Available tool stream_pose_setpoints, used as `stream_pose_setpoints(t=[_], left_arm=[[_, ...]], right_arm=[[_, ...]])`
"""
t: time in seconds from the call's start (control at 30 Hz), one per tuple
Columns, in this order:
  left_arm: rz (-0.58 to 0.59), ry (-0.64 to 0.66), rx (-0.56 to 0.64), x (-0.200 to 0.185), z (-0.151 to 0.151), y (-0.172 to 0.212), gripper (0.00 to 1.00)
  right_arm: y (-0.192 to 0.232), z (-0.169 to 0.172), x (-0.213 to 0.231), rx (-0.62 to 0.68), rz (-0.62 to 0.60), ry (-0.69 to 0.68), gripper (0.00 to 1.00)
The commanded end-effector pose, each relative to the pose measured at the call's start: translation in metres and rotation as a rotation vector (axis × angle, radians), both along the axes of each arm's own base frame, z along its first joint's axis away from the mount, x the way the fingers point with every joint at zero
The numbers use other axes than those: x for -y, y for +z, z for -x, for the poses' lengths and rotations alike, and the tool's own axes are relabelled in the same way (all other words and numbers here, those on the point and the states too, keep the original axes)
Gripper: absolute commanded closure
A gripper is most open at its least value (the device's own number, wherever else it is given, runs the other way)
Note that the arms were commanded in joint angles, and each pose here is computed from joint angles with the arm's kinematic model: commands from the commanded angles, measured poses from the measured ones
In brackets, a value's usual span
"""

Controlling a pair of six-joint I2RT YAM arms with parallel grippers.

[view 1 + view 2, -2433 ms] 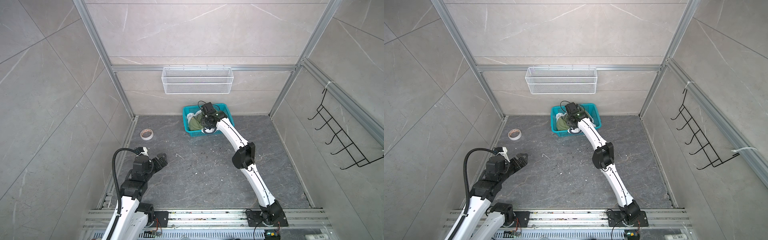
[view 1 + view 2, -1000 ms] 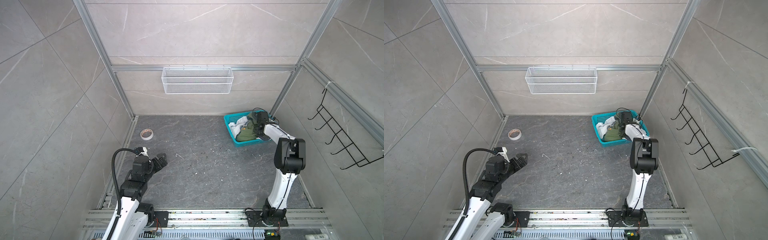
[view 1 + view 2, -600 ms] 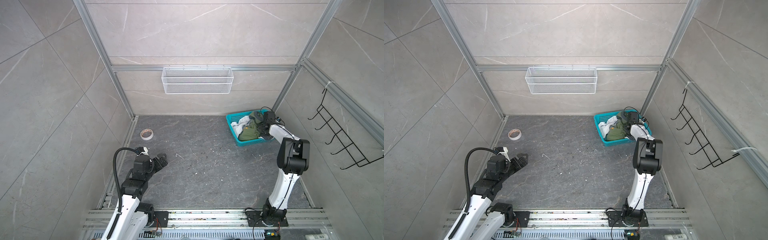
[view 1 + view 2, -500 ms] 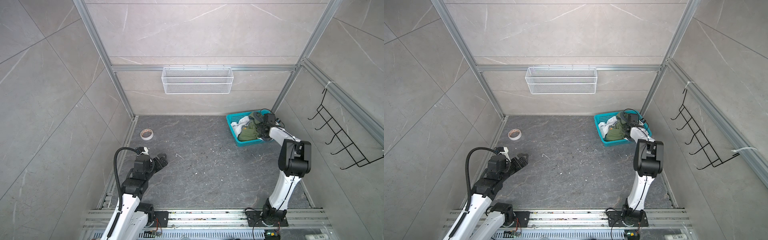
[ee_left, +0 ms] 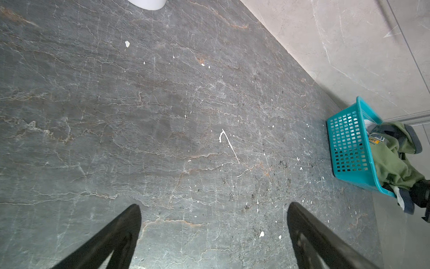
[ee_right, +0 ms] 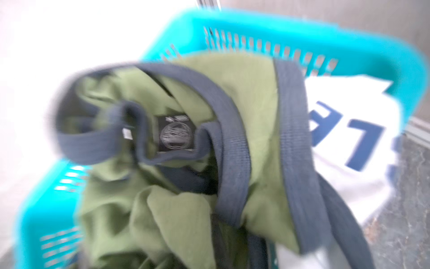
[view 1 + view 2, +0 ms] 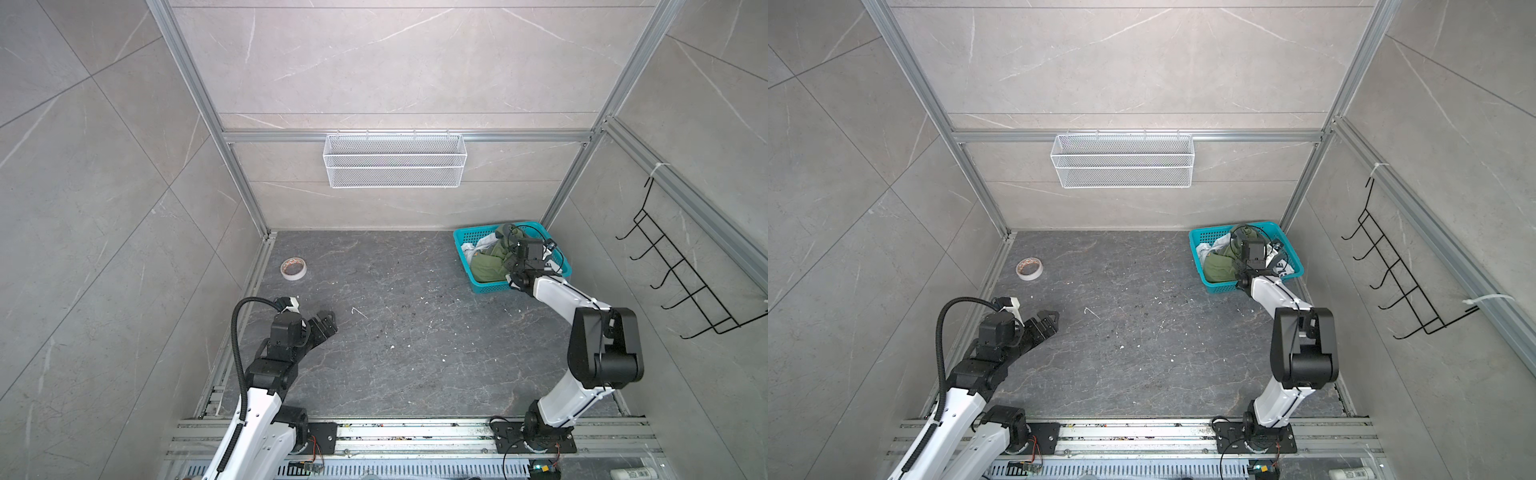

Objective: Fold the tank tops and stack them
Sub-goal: 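Close the right gripper on the olive-green tank top's grey trim, then lift the tank top out with the right gripper and lower it onto the table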

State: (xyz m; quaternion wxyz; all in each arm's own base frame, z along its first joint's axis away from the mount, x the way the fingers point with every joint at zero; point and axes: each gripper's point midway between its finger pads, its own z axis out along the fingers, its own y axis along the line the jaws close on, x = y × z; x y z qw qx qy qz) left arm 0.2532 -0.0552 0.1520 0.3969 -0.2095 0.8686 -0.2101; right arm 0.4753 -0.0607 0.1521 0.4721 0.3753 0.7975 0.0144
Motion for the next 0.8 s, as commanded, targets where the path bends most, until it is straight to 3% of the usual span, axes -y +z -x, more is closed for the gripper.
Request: stream_pose_setpoints(t=[0.0, 0.3, 0.6, 0.77], left_arm=[[0.012, -0.019, 0.03, 0.004, -0.003, 0.004, 0.0], [0.021, -0.033, 0.018, 0.007, -0.003, -0.002, 0.0], [0.028, -0.04, 0.009, 0.009, -0.004, -0.006, 0.0], [0.031, -0.043, 0.004, 0.01, -0.004, -0.008, 0.0]], right_arm=[[0.061, -0.007, -0.008, 0.218, 0.05, 0.009, 0.96], [0.109, 0.012, -0.03, 0.374, 0.108, 0.036, 0.94], [0.136, 0.043, -0.062, 0.484, 0.082, 0.076, 0.95], [0.175, 0.065, -0.079, 0.546, 0.126, 0.1, 0.97]])
